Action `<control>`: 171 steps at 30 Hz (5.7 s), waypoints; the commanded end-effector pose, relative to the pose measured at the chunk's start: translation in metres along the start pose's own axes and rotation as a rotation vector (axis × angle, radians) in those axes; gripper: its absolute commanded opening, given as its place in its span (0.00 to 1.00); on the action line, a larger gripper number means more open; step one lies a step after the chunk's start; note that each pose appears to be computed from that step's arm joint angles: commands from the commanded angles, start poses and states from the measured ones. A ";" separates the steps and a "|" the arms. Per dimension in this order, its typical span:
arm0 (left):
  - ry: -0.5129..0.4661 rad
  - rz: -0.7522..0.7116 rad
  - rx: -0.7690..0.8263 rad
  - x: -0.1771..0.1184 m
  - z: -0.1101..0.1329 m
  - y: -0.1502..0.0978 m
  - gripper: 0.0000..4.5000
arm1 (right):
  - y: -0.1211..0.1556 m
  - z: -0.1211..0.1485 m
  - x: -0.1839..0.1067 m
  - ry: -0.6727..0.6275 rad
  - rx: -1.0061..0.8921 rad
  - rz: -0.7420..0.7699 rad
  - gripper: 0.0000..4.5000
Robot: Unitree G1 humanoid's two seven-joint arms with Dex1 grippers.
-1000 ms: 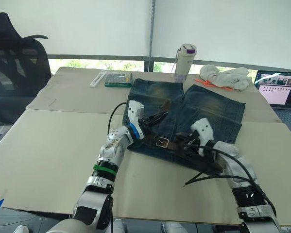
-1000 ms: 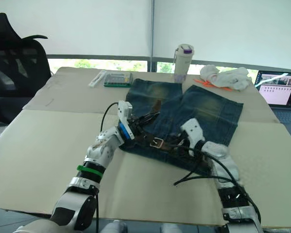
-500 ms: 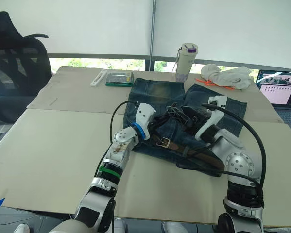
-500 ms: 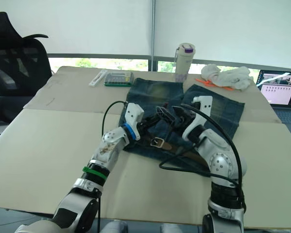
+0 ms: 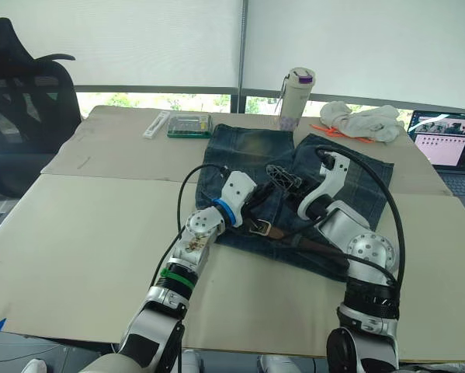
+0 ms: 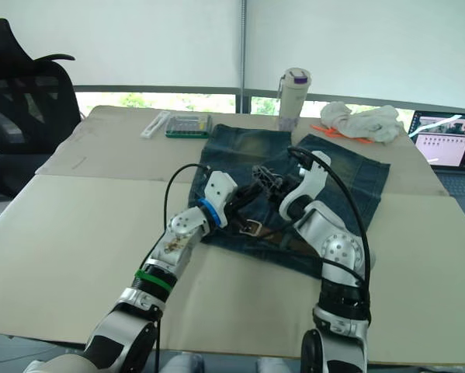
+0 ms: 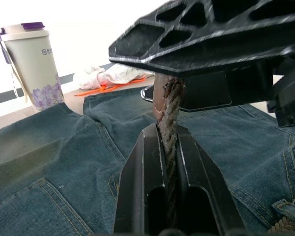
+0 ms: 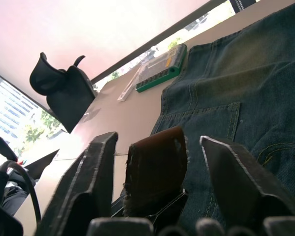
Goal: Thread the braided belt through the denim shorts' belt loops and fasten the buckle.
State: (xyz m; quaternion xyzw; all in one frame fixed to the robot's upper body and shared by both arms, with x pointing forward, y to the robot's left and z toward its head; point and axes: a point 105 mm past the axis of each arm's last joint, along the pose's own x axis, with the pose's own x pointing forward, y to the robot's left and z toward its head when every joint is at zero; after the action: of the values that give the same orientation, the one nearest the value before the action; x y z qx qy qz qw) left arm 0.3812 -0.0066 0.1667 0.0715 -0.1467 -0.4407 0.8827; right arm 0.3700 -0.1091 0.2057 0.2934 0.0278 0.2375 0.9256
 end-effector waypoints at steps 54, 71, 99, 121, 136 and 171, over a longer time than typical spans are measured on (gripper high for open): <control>-0.004 -0.113 -0.232 -0.026 -0.003 0.038 0.37 | -0.046 0.020 -0.082 0.178 -0.308 -0.060 0.00; 0.106 -0.239 -0.198 -0.026 -0.030 0.007 0.01 | -0.054 0.021 -0.086 0.181 -0.323 -0.091 0.00; 0.273 -0.121 -0.386 -0.012 -0.061 0.010 0.01 | -0.054 0.036 -0.089 0.145 -0.351 -0.113 0.00; -0.099 -0.098 -0.202 -0.017 0.033 0.022 0.01 | -0.020 0.075 -0.039 -0.174 0.040 -0.056 0.00; -0.128 0.063 0.174 -0.005 0.049 -0.004 1.00 | 0.022 0.058 0.003 -0.191 0.264 -0.025 0.00; 0.054 0.134 0.255 -0.042 0.008 0.045 0.00 | 0.010 -0.003 -0.033 0.127 -0.521 0.072 0.58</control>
State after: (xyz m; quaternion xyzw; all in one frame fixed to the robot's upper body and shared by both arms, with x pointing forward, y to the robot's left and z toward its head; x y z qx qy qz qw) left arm 0.3904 0.0499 0.1641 0.1918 -0.1667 -0.3522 0.9008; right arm 0.3442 -0.1258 0.2010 0.0954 0.0392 0.2567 0.9610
